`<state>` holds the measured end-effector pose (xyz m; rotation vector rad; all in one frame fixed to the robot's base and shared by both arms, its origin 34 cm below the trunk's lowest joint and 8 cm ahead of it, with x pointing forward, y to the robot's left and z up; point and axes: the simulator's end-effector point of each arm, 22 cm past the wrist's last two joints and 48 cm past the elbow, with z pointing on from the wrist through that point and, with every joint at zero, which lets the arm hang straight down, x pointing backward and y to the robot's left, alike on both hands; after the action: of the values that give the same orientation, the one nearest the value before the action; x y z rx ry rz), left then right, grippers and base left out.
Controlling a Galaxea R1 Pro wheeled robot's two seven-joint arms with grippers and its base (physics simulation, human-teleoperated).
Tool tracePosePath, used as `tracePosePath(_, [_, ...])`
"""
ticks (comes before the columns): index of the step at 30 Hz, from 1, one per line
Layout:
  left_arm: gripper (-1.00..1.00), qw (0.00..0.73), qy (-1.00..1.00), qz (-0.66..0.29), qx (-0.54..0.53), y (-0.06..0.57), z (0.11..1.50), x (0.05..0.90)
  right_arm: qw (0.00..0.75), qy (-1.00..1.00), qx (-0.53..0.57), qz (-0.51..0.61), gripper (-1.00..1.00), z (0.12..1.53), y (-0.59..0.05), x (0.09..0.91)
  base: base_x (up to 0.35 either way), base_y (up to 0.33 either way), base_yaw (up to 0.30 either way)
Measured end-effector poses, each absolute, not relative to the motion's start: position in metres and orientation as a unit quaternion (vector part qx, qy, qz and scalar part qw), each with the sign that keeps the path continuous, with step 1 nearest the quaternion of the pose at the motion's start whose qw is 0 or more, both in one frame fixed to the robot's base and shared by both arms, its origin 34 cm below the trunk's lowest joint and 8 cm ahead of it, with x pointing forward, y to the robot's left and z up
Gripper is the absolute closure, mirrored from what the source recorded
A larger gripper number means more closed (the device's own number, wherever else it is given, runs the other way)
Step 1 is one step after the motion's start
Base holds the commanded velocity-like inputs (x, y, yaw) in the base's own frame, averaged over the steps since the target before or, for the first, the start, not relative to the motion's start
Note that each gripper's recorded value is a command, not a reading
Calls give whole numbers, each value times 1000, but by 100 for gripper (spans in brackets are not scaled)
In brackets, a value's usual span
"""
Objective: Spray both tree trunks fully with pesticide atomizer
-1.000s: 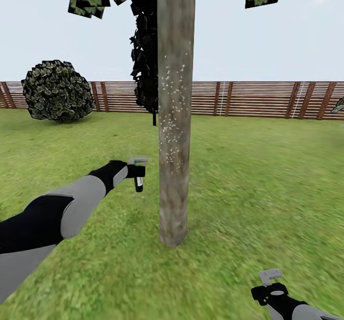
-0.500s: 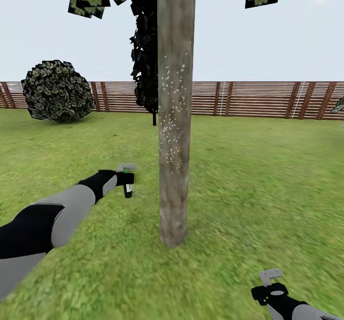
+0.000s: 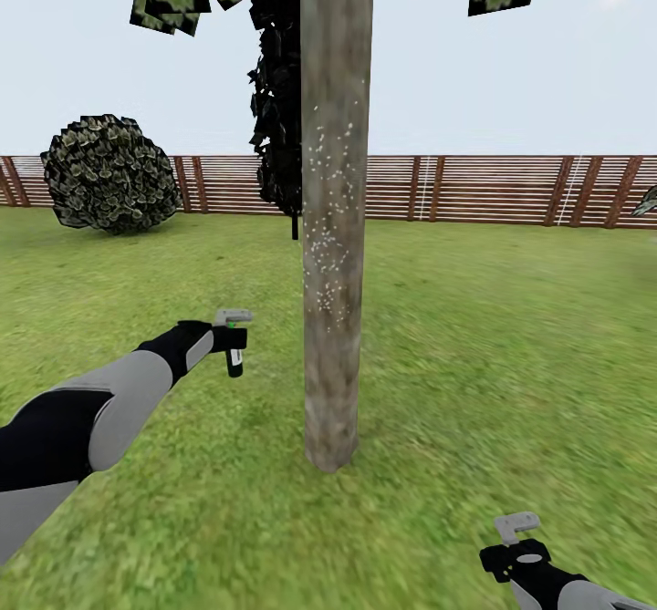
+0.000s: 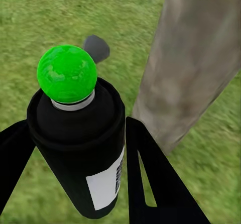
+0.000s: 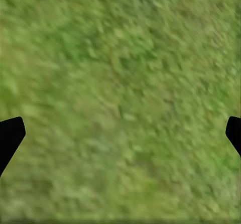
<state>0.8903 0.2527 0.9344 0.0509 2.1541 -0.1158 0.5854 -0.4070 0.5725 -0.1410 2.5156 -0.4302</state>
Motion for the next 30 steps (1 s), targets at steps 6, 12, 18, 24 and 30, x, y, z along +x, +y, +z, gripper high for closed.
tracePosePath(6, [100,492,869,-49,21,251,942,896,288,942,-53,-161,-100,572,-407,585,1,0,0])
tracePosePath(12, [100,498,866,-49,22,251,944,897,295,941,-53,-160,-100,574,-407,588,92,76,0])
tracePosePath(18, [100,497,866,-49,22,251,943,896,315,934,-54,-158,-100,579,-404,595,45,92,0])
tracePosePath(24, [100,498,866,-49,22,251,945,896,318,933,-54,-157,-100,581,-403,597,109,281,-108])
tracePosePath(30, [100,499,865,-49,22,251,947,895,320,933,-54,-157,-100,582,-403,597,109,309,-76])
